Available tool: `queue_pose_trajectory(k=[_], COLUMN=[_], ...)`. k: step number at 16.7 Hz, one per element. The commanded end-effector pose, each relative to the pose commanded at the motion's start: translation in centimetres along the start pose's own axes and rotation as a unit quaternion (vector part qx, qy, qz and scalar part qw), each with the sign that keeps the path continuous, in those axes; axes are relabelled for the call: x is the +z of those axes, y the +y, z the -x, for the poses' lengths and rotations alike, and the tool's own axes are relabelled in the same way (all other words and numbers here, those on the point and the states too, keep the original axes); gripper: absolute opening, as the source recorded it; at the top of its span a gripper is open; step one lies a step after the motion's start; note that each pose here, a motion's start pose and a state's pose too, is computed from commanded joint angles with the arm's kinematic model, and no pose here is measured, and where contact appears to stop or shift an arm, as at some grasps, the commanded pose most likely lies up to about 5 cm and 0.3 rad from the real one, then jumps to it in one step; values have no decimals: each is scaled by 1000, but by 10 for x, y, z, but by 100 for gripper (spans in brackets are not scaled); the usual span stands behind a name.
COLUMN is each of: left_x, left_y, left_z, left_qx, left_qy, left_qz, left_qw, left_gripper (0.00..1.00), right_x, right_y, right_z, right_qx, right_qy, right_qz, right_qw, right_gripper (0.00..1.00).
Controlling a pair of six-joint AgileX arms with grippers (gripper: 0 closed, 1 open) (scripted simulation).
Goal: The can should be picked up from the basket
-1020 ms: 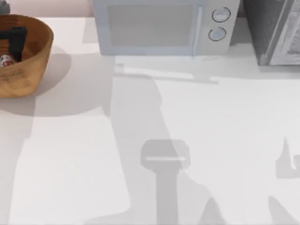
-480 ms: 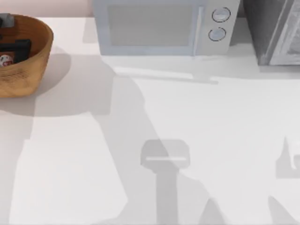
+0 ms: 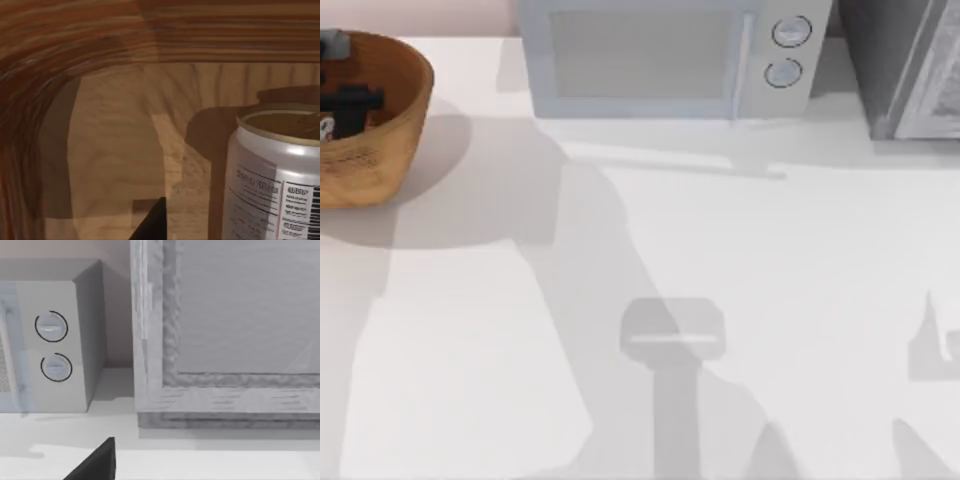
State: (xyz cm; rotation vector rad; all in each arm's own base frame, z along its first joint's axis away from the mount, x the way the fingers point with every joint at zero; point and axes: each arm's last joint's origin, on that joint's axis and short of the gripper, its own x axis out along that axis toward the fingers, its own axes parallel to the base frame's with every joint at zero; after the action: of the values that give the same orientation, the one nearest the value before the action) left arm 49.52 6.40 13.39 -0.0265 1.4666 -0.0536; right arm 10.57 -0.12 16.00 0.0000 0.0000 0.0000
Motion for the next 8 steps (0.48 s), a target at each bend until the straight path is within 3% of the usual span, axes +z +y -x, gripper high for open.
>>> queue_pose_trajectory(k=[6,8], left_x=[0,0], left_y=[0,0], left_z=[0,0], left_qx=[0,0], left_qy=[0,0], left_qz=[0,0], left_qw=[1000,1000], left_gripper=[2,0], right_x=[0,0], right_y=[0,0], right_z=[0,0], right_qx=[0,0], right_qy=[0,0], right_qz=[0,0], right_qw=[1000,1000], right_gripper=[100,100])
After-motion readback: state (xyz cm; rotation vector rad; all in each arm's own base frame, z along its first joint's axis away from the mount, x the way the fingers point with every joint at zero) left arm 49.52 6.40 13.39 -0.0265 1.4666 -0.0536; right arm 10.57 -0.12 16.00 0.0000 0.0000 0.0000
